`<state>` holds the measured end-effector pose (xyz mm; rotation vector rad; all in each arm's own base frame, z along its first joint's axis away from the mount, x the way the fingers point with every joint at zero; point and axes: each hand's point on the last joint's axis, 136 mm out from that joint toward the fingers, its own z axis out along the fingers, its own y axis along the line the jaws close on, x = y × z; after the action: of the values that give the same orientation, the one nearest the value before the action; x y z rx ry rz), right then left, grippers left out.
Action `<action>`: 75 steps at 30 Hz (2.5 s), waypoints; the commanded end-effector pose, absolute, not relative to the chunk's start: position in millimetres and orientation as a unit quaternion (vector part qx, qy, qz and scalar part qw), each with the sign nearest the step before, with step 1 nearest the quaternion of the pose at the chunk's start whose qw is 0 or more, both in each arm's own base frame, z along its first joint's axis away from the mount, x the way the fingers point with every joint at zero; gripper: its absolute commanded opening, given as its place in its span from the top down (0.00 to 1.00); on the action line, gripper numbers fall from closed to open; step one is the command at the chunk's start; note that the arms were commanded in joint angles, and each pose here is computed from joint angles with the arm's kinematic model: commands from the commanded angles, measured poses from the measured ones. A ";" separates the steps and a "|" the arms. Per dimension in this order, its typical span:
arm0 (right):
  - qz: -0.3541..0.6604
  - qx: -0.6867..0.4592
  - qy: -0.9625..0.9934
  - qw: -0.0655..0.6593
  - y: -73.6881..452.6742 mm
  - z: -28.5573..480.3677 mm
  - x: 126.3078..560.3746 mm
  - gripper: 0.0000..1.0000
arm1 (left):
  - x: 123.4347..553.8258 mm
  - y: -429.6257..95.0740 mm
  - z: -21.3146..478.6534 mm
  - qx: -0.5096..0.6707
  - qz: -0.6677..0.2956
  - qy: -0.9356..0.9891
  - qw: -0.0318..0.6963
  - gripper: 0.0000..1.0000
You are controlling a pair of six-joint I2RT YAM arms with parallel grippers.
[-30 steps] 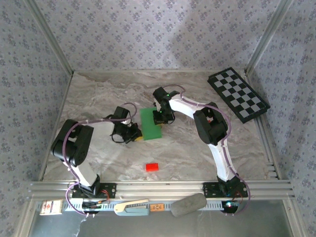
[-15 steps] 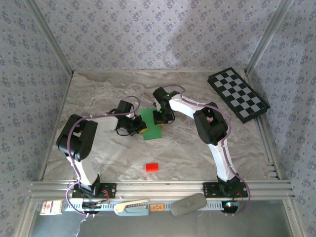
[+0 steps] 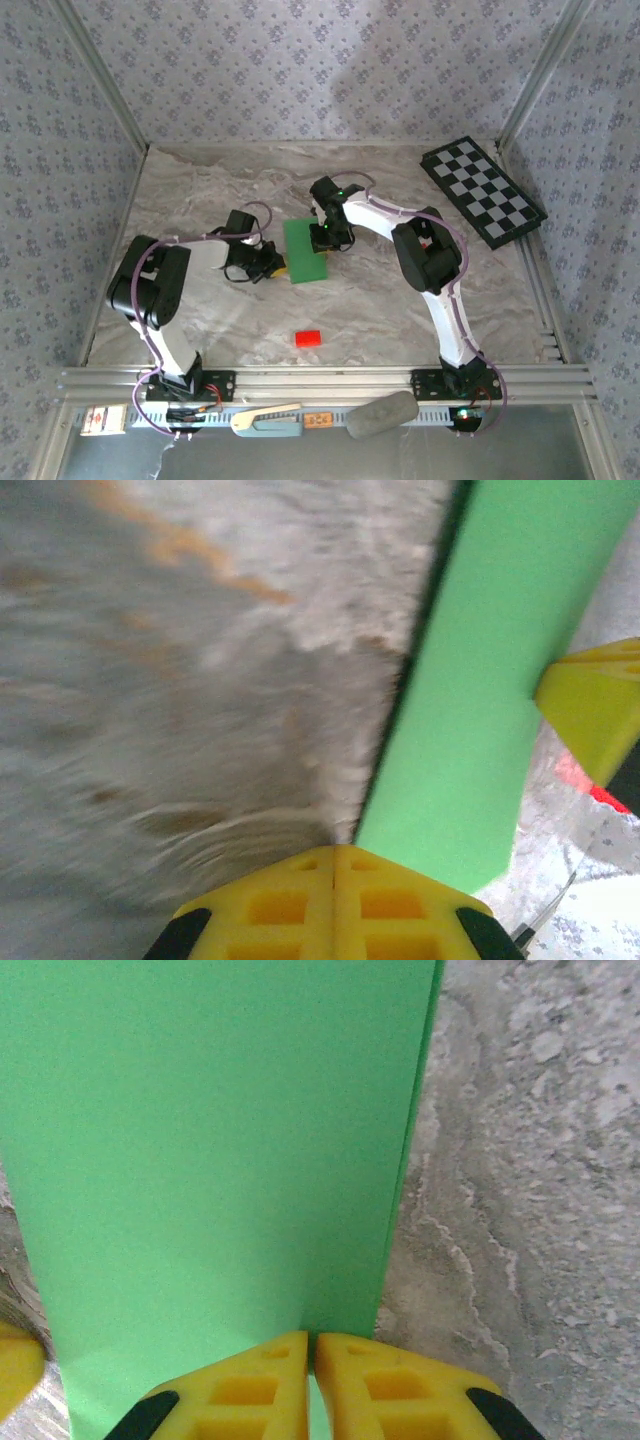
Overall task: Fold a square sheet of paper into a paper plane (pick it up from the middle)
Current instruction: First fold the square sheet of paper in half at the center of the table.
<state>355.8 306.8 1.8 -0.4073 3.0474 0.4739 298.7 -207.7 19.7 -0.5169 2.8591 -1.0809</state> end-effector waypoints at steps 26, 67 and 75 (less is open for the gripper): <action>-0.031 -0.103 0.985 -0.138 213.5 -96.5 289.2 0.86 | 242.6 -205.3 -7.2 -0.139 -0.277 0.949 -0.061 0.98; -0.019 -0.095 0.989 -0.116 222.5 -83.1 302.0 0.85 | 287.4 -216.6 60.8 -0.144 -0.329 0.932 0.051 0.96; 0.050 -0.053 0.996 -0.059 249.7 -44.8 333.2 0.85 | 341.0 -249.4 73.4 -0.154 -0.390 0.904 0.084 0.94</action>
<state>360.8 310.6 15.2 -0.3274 3.0341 0.5136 321.3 -234.5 66.6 -0.4483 2.7597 -1.0776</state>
